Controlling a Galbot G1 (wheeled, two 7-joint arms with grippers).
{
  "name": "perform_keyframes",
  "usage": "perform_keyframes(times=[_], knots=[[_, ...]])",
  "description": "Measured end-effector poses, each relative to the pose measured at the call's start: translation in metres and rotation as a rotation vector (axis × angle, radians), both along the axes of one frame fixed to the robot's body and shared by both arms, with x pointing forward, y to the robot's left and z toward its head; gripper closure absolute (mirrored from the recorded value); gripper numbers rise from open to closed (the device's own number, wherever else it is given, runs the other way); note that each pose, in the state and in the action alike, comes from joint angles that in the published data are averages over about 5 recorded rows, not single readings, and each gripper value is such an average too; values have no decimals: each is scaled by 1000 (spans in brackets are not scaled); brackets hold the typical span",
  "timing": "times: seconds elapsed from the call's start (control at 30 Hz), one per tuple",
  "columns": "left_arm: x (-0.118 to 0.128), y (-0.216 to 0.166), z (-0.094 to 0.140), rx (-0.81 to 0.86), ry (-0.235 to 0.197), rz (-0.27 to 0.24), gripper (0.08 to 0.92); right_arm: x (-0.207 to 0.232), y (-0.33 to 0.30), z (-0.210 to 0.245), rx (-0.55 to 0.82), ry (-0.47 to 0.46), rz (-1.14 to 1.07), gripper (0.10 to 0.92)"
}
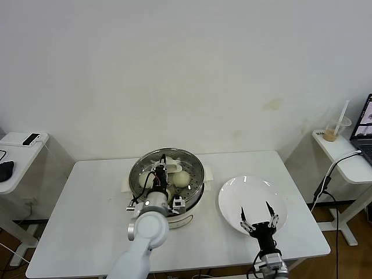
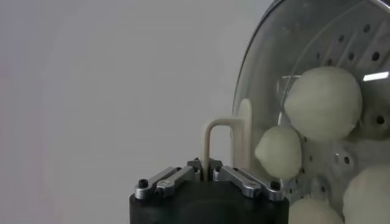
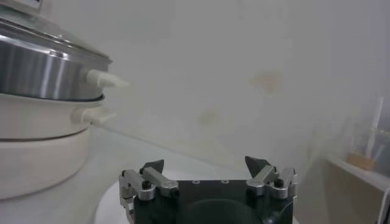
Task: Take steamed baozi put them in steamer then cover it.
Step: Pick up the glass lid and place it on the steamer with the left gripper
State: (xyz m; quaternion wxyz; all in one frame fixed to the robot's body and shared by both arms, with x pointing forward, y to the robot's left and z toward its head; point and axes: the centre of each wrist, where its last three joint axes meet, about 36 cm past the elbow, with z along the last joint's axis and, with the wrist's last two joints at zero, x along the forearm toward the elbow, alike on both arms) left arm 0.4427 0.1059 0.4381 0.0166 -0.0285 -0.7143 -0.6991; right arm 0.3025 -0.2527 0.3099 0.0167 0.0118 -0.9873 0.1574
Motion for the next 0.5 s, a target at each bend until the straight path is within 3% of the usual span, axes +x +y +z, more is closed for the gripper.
perform_keyframes(times=[0.5], knots=[[1, -3, -3, -8, 5, 3, 861, 1, 2, 0, 1, 2, 9, 200]])
